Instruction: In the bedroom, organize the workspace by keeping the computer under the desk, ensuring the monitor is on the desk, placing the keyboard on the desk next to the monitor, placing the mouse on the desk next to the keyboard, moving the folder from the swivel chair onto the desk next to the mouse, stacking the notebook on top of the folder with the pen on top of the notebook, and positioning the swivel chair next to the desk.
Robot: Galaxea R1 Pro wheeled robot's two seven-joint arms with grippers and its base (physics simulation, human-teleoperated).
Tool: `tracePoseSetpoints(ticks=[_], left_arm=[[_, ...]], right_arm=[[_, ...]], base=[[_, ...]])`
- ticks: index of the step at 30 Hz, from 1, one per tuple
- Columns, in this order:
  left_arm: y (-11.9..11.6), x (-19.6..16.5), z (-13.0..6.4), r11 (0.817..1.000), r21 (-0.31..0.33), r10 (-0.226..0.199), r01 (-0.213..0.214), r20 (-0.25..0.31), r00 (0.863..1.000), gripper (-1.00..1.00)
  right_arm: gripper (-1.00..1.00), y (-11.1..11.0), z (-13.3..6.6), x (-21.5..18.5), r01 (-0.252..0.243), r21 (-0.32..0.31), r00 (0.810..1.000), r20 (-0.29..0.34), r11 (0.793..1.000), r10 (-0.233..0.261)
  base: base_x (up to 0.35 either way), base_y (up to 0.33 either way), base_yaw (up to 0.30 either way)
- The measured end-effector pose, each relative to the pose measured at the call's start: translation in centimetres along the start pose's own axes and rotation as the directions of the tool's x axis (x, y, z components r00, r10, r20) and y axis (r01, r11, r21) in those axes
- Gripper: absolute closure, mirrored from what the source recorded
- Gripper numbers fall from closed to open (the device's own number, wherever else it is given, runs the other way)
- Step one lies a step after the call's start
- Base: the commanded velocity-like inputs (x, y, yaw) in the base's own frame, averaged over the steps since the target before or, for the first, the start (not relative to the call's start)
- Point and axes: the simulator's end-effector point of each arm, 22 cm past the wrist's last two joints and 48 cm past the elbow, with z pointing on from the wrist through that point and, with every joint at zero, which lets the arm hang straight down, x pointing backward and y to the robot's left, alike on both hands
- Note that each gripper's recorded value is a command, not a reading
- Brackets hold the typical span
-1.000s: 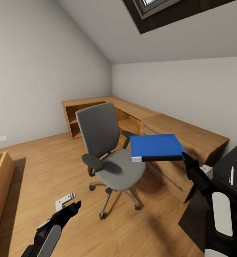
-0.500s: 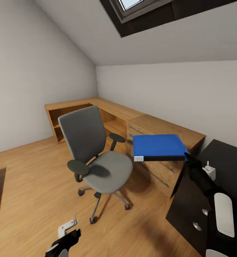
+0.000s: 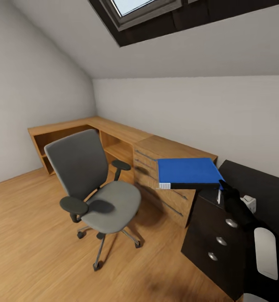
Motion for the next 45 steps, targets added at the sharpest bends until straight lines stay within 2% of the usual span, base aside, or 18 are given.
tracePoseSetpoints(ticks=[9, 15, 24, 33, 45], left_arm=[[0.2, 0.7, -1.2, 1.0, 0.021, 0.009, -0.008, -0.027, 1.0, -1.0], [-0.3, 0.4, -2.1, 0.999, 0.05, 0.009, -0.007, -0.03, 1.0, -1.0], [-0.3, -0.1, -3.5, 0.998, 0.055, 0.009, -0.007, -0.029, 1.0, -1.0], [0.3, -1.5, -4.7, 0.999, 0.04, -0.015, 0.013, 0.036, 0.999, -1.0], [0.1, -2.0, -6.6, 0.999, 0.043, -0.018, 0.016, 0.04, 0.999, -1.0]], right_arm=[[1.0, 1.0, 0.1, -0.8, -0.001, 0.019, 1.0, 0.014, 1.0, 0.001], [1.0, 1.7, 0.1, -1.3, -0.002, 0.028, 1.0, 0.022, 1.0, 0.002], [1.0, 2.8, 0.1, -1.9, 0.0, 0.046, 1.0, 0.023, 0.999, -0.001], [1.0, 3.6, -0.2, -3.3, -0.006, 0.059, 0.999, 0.041, 0.998, 0.004], [1.0, 5.1, -0.5, -4.2, -0.015, 0.062, 0.999, 0.052, 0.998, 0.012]], base=[[0.0, 0.0, -0.269], [0.0, 0.0, -0.269], [0.0, 0.0, -0.269], [0.0, 0.0, -0.275], [0.0, 0.0, -0.298]])
